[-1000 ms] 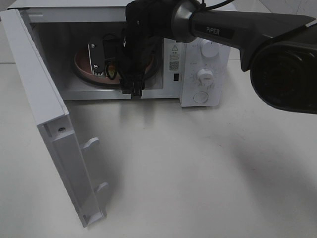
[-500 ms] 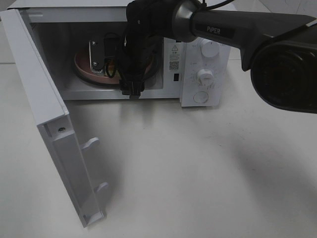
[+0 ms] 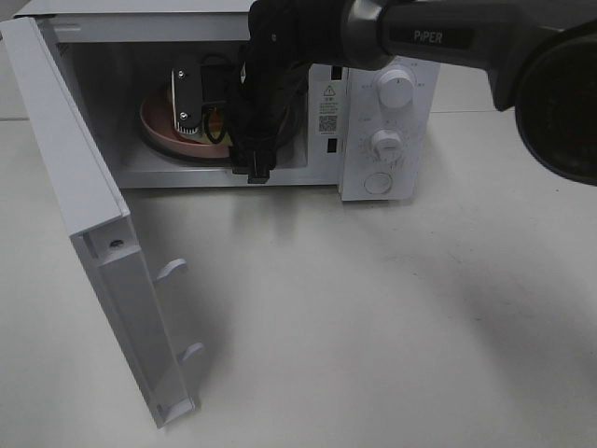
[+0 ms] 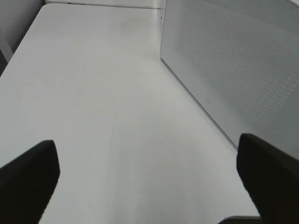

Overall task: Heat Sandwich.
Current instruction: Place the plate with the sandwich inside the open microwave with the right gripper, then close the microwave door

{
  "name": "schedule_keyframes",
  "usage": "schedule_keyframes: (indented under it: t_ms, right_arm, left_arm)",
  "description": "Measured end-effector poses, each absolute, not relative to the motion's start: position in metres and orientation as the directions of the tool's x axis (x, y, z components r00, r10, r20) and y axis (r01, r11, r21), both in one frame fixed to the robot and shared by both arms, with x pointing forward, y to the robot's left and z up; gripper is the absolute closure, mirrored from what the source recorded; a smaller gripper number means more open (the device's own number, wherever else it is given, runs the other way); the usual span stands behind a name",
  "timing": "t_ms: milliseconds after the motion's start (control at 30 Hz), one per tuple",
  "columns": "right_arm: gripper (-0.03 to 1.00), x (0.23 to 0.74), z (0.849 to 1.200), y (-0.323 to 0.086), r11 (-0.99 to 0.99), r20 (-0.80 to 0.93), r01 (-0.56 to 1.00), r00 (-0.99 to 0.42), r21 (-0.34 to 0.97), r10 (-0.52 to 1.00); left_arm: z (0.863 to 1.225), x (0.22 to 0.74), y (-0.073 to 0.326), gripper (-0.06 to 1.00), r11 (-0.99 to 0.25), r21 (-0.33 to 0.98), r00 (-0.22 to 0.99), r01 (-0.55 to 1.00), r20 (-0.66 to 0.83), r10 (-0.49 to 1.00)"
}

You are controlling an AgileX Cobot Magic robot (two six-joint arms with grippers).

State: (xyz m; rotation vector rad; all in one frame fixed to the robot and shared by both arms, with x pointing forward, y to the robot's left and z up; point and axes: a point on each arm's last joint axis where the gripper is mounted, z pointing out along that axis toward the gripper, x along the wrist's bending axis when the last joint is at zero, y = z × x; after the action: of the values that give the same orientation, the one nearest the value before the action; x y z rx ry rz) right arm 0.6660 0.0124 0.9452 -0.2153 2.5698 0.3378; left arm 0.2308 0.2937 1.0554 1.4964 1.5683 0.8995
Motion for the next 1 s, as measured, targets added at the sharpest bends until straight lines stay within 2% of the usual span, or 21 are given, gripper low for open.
schedule_keyframes:
  t_ms: [467,1000]
  right_arm:
    - [0.21,0.638,0.948,0.005,0.942,-0.568,-0.271,-0.815,0.196,-0.116]
    - [0.21,0.59,0.968,-0.026,0.93,-0.595,-0.314,-0.791,0.193,-0.144]
  left_arm:
    - [1.055,0.231,0.294,-0.03,0.059,0.891,-0.009,0.451,-0.061,0.998]
    - [1.055,0.231,0.294,-0.03,0.059,0.891,-0.009,0.451,-0.061,0.998]
